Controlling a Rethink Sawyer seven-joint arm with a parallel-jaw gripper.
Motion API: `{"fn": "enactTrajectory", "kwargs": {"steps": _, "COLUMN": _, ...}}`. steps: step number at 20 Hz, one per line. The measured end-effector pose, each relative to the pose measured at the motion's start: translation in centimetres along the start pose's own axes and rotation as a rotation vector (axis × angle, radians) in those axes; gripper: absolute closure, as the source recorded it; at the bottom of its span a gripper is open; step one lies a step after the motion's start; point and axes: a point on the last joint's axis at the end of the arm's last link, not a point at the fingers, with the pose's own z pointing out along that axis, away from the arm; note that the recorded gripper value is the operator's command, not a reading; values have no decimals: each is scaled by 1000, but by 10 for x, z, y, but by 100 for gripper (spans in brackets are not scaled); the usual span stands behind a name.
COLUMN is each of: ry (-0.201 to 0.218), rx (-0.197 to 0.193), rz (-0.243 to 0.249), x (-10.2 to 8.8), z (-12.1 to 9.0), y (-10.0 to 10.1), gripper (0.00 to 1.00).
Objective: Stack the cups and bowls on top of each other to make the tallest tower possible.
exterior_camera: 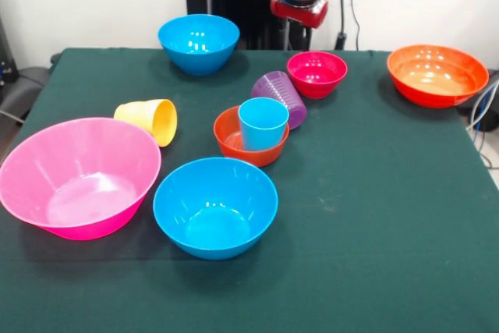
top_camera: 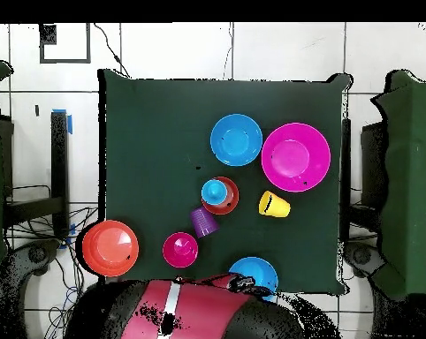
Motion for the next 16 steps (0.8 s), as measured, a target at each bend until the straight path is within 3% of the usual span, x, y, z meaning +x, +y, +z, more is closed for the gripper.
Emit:
{"fn": "enactTrajectory", "kwargs": {"steps": 9, "ry": -10, "rx": -49, "rz": 7, "x": 13, "z": 20, "y": 6, "gripper": 0}}
{"fn": "enactTrajectory", "kwargs": {"steps": 16, "ry": -36, "rx": -49, "rz": -3, "x": 21, "z": 26, "y": 8, "gripper": 0}}
